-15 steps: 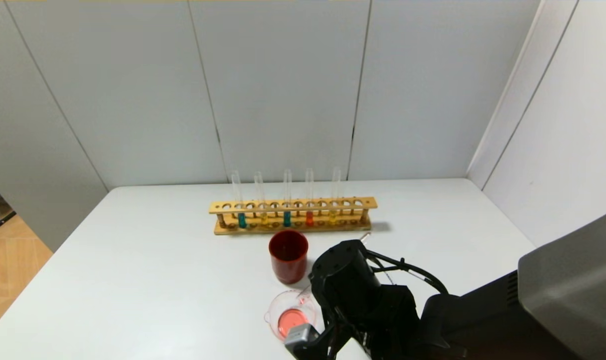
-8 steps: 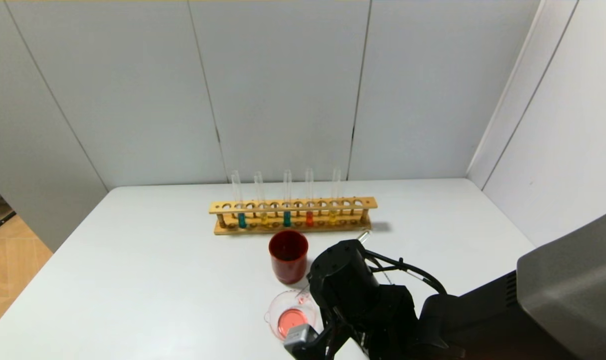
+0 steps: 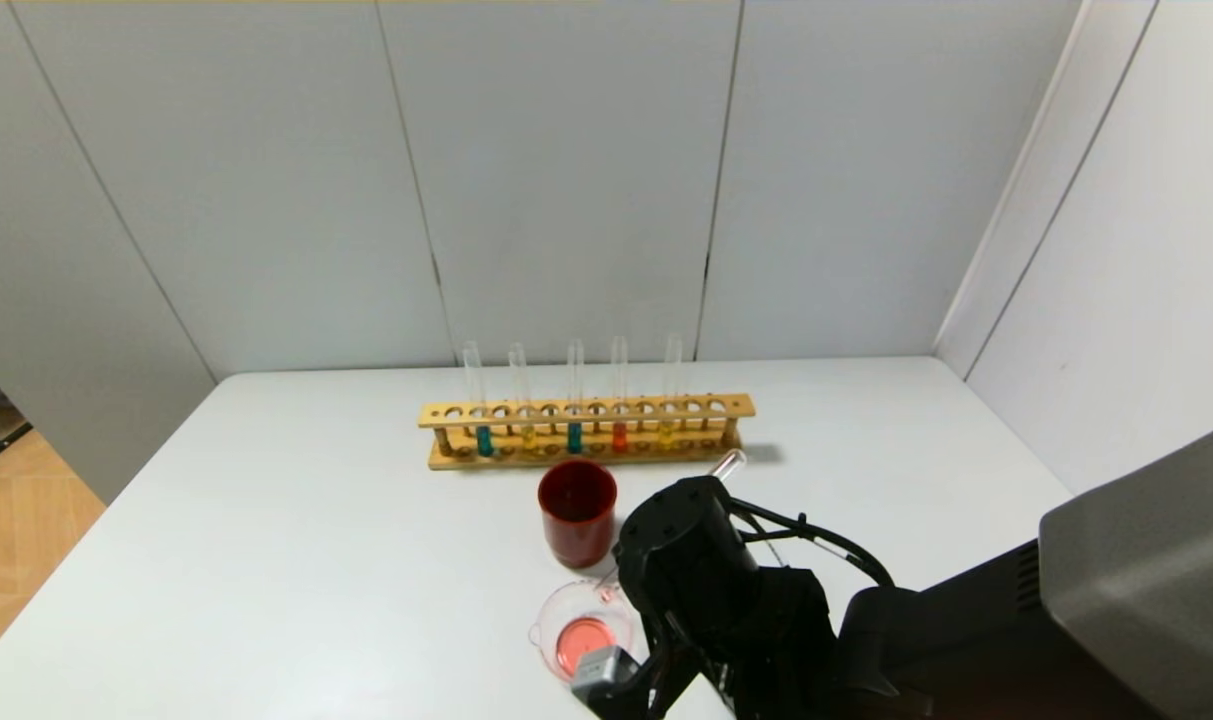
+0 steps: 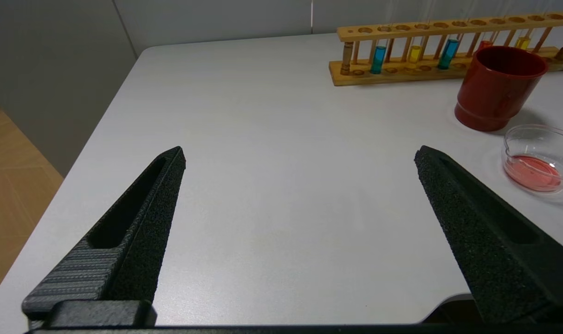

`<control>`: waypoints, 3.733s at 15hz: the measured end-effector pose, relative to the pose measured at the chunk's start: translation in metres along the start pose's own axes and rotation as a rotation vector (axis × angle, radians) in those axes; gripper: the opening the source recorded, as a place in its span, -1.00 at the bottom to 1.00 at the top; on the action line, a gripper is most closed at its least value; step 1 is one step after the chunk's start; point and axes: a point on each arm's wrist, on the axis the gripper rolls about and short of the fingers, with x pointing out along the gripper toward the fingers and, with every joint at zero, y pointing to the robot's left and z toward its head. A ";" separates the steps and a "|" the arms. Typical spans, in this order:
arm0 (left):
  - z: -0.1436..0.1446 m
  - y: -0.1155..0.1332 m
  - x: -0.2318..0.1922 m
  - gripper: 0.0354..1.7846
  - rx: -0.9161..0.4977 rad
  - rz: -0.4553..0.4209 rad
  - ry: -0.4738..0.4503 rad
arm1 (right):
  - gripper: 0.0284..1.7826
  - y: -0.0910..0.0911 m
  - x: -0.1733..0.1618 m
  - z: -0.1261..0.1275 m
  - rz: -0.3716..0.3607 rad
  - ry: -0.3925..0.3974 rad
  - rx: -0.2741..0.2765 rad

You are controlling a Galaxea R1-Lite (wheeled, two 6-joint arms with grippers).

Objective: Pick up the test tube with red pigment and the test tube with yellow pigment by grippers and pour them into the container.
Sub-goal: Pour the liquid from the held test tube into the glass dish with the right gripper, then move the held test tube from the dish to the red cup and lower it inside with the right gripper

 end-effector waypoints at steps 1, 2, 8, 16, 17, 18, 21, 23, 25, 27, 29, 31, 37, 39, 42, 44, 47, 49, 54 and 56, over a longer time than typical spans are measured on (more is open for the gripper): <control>0.000 0.000 0.000 0.96 0.000 0.000 0.000 | -0.72 0.000 0.000 0.001 -0.001 0.000 -0.001; 0.000 0.000 0.000 0.96 0.000 0.000 0.000 | -0.72 0.000 0.000 0.001 -0.001 0.001 -0.001; 0.000 0.000 0.000 0.96 0.000 0.000 0.000 | -0.72 -0.003 -0.001 0.001 -0.011 0.000 0.014; 0.000 0.000 0.000 0.96 0.000 0.000 0.000 | -0.72 -0.011 -0.019 -0.010 -0.098 -0.047 0.337; 0.000 0.000 0.000 0.96 0.000 0.000 0.000 | -0.72 -0.013 -0.020 -0.012 -0.114 -0.058 0.394; 0.000 0.000 0.000 0.96 0.000 0.000 0.000 | -0.72 -0.014 -0.021 -0.012 -0.121 -0.075 0.449; 0.000 0.000 0.000 0.96 0.000 0.000 0.000 | -0.72 -0.019 -0.021 -0.011 -0.169 -0.162 0.643; 0.000 0.000 0.000 0.96 0.000 0.000 0.000 | -0.72 -0.022 -0.020 -0.010 -0.190 -0.181 0.756; 0.000 0.000 0.000 0.96 0.000 0.000 0.000 | -0.72 -0.023 -0.021 -0.009 -0.187 -0.202 0.896; 0.000 0.000 0.000 0.96 0.000 0.000 -0.001 | -0.72 -0.026 -0.024 -0.008 -0.182 -0.228 1.055; 0.000 0.000 0.000 0.96 0.000 0.000 0.000 | -0.72 -0.033 -0.030 -0.009 -0.201 -0.265 1.244; 0.000 0.000 0.000 0.96 0.000 0.000 0.000 | -0.72 -0.043 -0.035 -0.013 -0.266 -0.327 1.453; 0.000 0.000 0.000 0.96 0.000 0.000 0.000 | -0.72 -0.053 -0.042 -0.023 -0.384 -0.473 1.846; 0.000 0.000 0.000 0.96 0.000 0.000 0.000 | -0.72 -0.055 -0.042 -0.026 -0.404 -0.499 1.951; 0.000 0.000 0.000 0.96 0.000 0.000 0.000 | -0.72 -0.056 -0.030 -0.037 -0.452 -0.486 2.002; 0.000 0.000 0.000 0.96 0.000 0.000 0.000 | -0.72 -0.057 -0.022 -0.041 -0.468 -0.493 2.028; 0.000 0.000 0.000 0.96 0.000 0.000 0.000 | -0.72 -0.063 -0.010 -0.043 -0.485 -0.505 2.049; 0.000 0.000 0.000 0.96 0.000 0.000 0.000 | -0.72 -0.070 0.000 -0.043 -0.495 -0.530 2.051; 0.000 0.000 0.000 0.96 0.000 0.000 0.000 | -0.72 -0.076 0.026 -0.042 -0.510 -0.536 2.066; 0.000 0.000 0.000 0.96 0.000 0.000 0.000 | -0.72 -0.074 0.033 -0.039 -0.495 -0.535 2.059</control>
